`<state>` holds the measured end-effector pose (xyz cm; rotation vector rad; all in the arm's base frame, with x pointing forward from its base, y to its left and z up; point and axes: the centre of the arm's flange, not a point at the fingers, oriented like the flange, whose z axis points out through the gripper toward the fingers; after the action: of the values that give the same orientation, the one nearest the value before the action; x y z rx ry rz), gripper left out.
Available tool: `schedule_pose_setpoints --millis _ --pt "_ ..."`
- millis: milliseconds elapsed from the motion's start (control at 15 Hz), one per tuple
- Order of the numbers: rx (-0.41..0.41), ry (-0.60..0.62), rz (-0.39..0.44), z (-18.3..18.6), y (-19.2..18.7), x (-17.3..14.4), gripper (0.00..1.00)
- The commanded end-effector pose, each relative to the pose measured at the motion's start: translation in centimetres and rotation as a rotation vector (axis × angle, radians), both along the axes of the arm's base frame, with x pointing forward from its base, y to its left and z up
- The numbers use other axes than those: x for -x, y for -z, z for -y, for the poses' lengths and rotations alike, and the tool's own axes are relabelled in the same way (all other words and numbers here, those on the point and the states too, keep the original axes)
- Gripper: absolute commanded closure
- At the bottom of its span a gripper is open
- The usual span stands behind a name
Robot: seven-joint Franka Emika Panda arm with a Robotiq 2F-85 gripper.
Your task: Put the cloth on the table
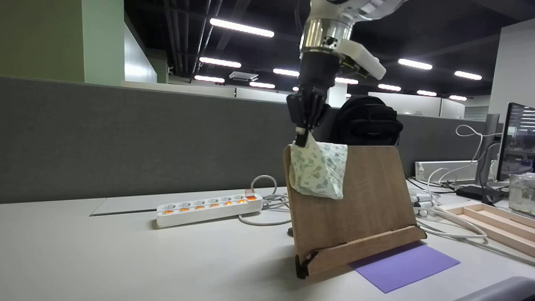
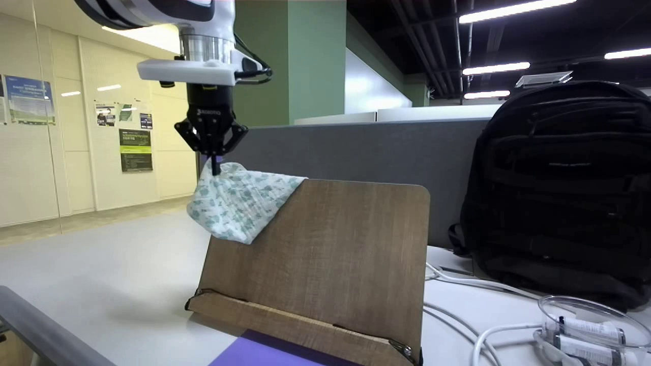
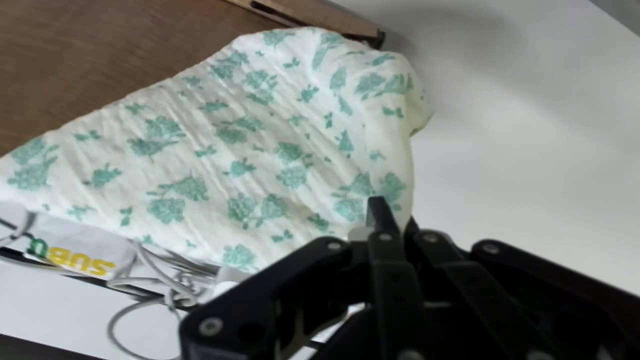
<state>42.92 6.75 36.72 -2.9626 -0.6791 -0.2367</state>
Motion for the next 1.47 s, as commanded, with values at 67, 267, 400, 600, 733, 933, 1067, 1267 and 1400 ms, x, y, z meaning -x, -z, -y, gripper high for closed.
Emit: schedule_pose_setpoints --millis 67,267,400,600,733,933,1067,1267,1400 --pt "-0.102 -0.190 -0.024 -8.4 -2.7 0.3 0.99" --pt "-0.181 -0.324 -0.035 -13.9 -3.2 1.5 0.99" --pt "-0.197 -0.372 -0.047 -16.3 -2.6 2.1 0.99" --pt "-0.152 -0.347 -0.061 -17.1 0.0 2.1 0.99" --pt "-0.112 -0.296 -0.056 -16.6 2.5 1.4 0.99" --pt "-0.042 -0.201 -0.026 -15.1 5.8 -0.4 0.99" --pt "0.003 -0.127 -0.022 -14.0 7.5 -1.7 0.99" --pt "0.103 -0.007 -0.032 -12.9 10.0 -3.0 0.99" --pt "0.153 0.069 -0.045 -12.0 11.3 -3.4 0.99"
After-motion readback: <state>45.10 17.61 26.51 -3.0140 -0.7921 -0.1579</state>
